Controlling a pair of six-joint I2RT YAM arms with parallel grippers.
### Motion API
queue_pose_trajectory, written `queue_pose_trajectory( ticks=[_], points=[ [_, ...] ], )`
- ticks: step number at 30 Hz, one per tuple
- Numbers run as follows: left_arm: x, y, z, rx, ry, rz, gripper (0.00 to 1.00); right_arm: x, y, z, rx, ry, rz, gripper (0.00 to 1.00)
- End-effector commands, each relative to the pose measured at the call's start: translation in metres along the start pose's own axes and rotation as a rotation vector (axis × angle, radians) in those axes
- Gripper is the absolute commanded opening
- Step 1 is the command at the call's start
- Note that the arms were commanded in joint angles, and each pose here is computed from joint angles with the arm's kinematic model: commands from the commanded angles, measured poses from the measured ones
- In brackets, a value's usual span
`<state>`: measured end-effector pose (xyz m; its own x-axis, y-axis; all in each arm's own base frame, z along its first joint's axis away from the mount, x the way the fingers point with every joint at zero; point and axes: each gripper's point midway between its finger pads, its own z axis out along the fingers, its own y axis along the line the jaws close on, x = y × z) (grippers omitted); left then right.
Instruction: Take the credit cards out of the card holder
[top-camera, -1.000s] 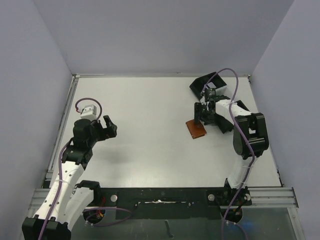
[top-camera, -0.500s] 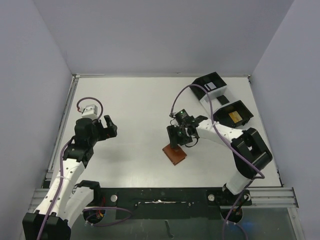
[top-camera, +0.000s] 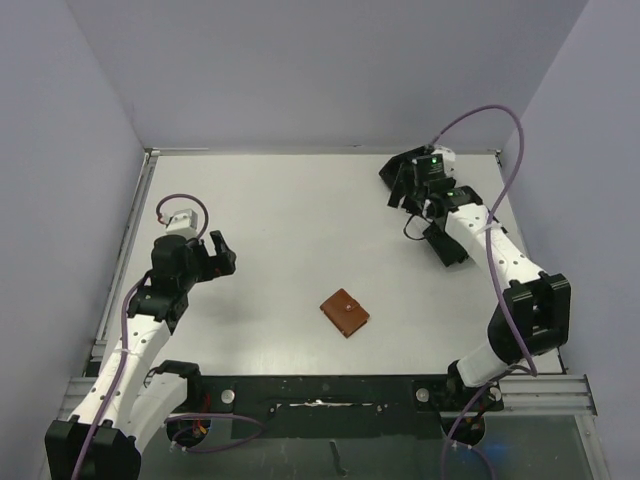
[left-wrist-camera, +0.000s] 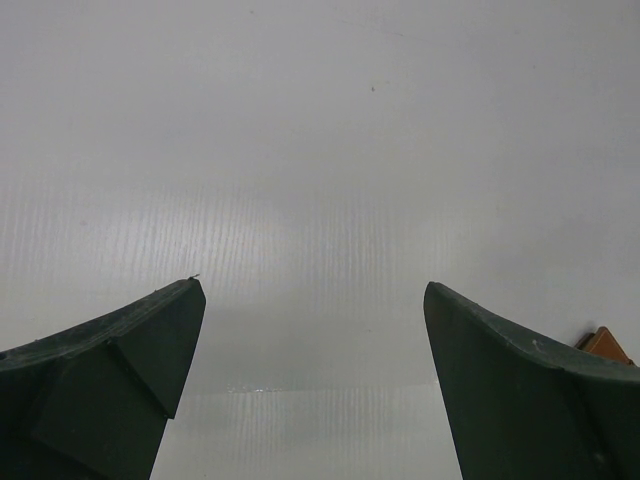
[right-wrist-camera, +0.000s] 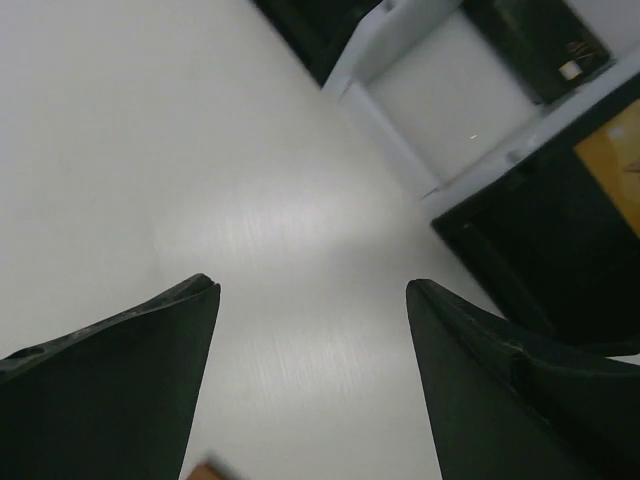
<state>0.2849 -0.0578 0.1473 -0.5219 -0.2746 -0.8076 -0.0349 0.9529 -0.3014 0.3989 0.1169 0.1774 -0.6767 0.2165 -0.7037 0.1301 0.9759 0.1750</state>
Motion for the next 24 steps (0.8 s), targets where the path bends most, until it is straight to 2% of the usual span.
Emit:
queue_pose_trajectory(
  ticks=[1, 8, 12, 16, 24],
  points=[
    [-0.029, -0.008, -0.005, 0.018, -0.1, 0.008, 0.92, -0.077, -0.039, 0.007, 0.153, -0.206, 0.211, 0.78],
    [-0.03, -0.004, -0.004, -0.008, -0.104, 0.008, 0.92, -0.114, -0.063, 0.047, 0.303, -0.219, 0.305, 0.75],
    [-0.031, -0.002, -0.004, -0.016, -0.109, 0.007, 0.92, -0.115, -0.071, 0.07, 0.333, -0.205, 0.373, 0.71],
    [-0.031, -0.002, -0.004, -0.016, -0.106, 0.007, 0.92, -0.124, -0.065, 0.088, 0.328, -0.193, 0.364, 0.68],
    [-0.03, -0.002, -0.002, -0.017, -0.101, 0.008, 0.92, -0.108, -0.076, 0.129, 0.357, -0.115, 0.398, 0.65]
  ],
)
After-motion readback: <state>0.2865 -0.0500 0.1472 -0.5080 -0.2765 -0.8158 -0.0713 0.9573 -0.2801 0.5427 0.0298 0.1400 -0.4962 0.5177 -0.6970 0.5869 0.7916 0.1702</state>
